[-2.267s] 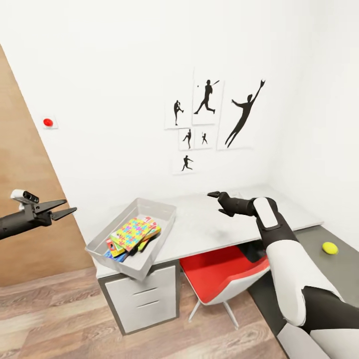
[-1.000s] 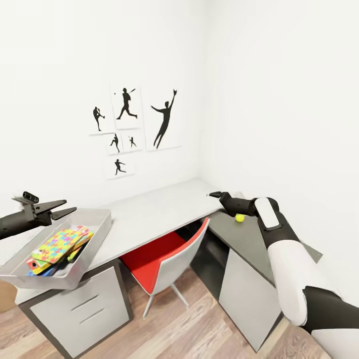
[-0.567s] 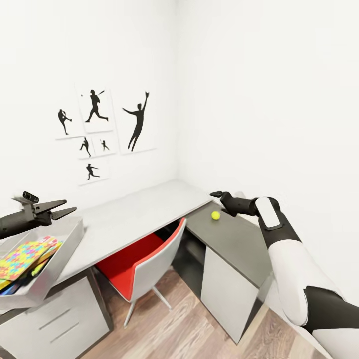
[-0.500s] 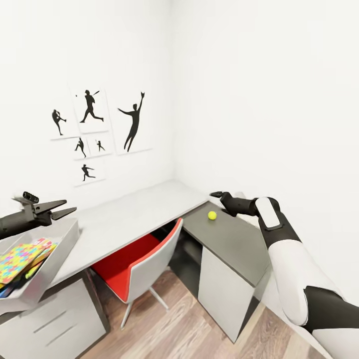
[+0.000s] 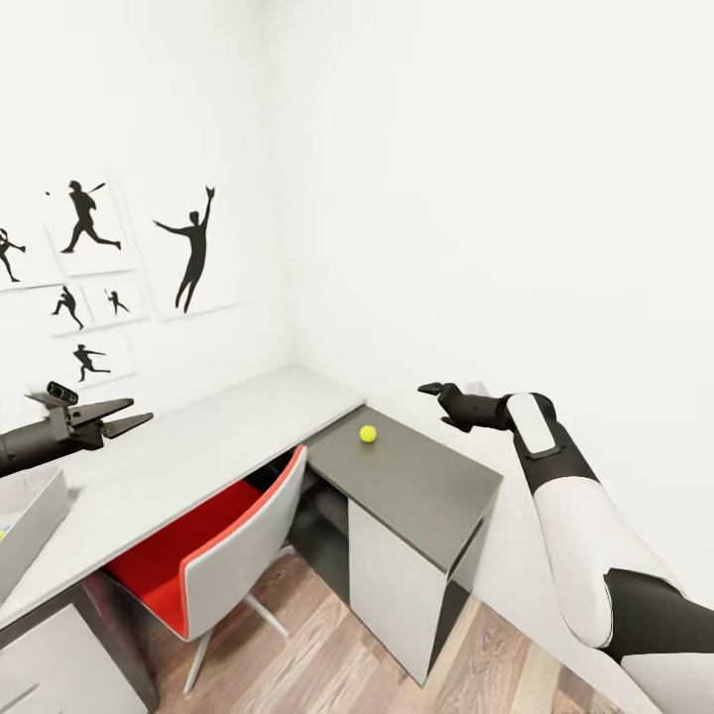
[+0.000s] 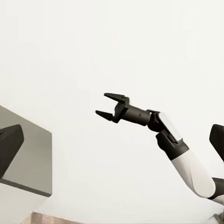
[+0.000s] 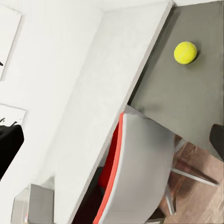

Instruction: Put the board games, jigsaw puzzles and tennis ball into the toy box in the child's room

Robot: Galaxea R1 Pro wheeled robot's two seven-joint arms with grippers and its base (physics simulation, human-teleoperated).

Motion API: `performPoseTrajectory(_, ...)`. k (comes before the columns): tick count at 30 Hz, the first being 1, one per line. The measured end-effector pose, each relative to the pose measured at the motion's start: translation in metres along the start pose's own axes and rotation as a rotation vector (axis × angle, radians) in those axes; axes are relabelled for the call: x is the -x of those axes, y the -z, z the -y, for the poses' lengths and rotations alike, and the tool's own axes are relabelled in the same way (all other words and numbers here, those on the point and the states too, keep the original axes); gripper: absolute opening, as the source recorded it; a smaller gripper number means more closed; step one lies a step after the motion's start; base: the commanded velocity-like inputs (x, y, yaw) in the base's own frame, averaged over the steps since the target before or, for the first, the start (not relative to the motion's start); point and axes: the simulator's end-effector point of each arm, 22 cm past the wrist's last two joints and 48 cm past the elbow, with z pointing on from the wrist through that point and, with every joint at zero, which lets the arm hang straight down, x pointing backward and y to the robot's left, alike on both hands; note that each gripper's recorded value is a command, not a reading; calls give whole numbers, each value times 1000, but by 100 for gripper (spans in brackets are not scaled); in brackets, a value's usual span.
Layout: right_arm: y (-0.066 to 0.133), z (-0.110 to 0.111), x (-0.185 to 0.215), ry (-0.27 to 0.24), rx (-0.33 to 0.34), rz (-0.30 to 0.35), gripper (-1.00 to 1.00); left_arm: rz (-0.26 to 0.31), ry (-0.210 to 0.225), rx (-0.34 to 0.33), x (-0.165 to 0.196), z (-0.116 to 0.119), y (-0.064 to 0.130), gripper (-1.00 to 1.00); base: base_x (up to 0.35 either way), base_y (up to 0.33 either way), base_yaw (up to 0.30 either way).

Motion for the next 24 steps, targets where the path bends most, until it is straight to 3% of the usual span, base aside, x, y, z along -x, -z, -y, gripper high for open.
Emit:
performPoseTrajectory(6, 1, -2, 0, 6, -1, 0, 100, 0, -2, 0, 0, 1, 0, 100, 290, -76, -124)
performPoseTrajectory(24, 1, -2, -1, 9, -3, -1, 100, -1, -3, 0, 0, 2, 0, 100, 215, -3, -5)
